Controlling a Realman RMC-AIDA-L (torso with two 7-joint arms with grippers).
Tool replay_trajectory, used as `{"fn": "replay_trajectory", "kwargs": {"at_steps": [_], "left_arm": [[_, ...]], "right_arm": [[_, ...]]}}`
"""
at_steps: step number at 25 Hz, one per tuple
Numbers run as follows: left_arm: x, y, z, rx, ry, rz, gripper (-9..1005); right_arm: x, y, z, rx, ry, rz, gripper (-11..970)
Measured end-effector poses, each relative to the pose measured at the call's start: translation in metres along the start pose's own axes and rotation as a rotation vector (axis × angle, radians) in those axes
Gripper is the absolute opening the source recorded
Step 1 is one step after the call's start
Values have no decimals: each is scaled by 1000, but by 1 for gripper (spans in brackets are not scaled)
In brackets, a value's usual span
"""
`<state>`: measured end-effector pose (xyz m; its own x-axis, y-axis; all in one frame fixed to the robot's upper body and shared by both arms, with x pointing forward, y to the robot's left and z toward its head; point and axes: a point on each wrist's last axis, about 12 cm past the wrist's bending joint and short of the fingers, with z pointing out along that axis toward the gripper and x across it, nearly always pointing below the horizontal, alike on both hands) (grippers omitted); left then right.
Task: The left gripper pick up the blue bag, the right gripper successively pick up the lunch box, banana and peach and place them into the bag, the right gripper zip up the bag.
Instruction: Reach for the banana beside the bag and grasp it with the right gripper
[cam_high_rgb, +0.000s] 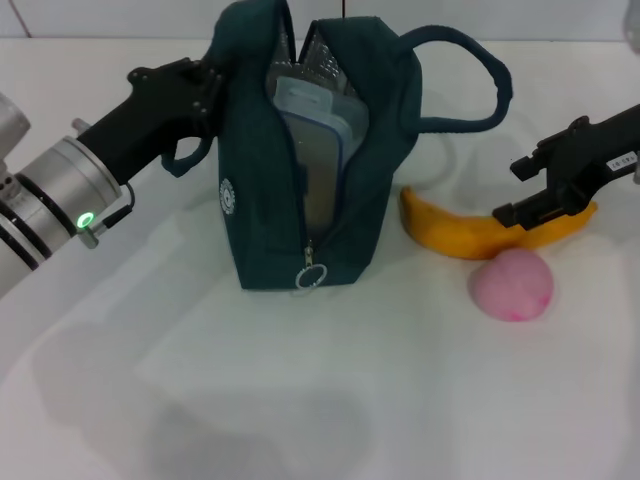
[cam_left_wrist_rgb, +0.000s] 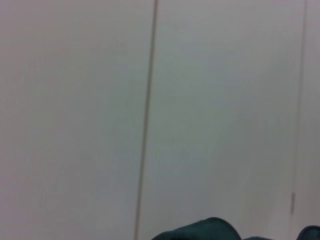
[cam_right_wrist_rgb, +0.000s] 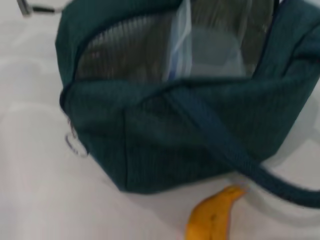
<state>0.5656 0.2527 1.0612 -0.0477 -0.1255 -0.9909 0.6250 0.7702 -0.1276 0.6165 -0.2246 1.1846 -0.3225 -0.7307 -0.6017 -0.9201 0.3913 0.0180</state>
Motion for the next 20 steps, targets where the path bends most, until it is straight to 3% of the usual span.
{"fn": "replay_trajectory", "kwargs": {"at_steps": [20], "left_arm": [[0, 3, -1, -40, -15, 1, 36]], "right_arm": [[-24, 8, 60, -16, 136, -93, 619]]}}
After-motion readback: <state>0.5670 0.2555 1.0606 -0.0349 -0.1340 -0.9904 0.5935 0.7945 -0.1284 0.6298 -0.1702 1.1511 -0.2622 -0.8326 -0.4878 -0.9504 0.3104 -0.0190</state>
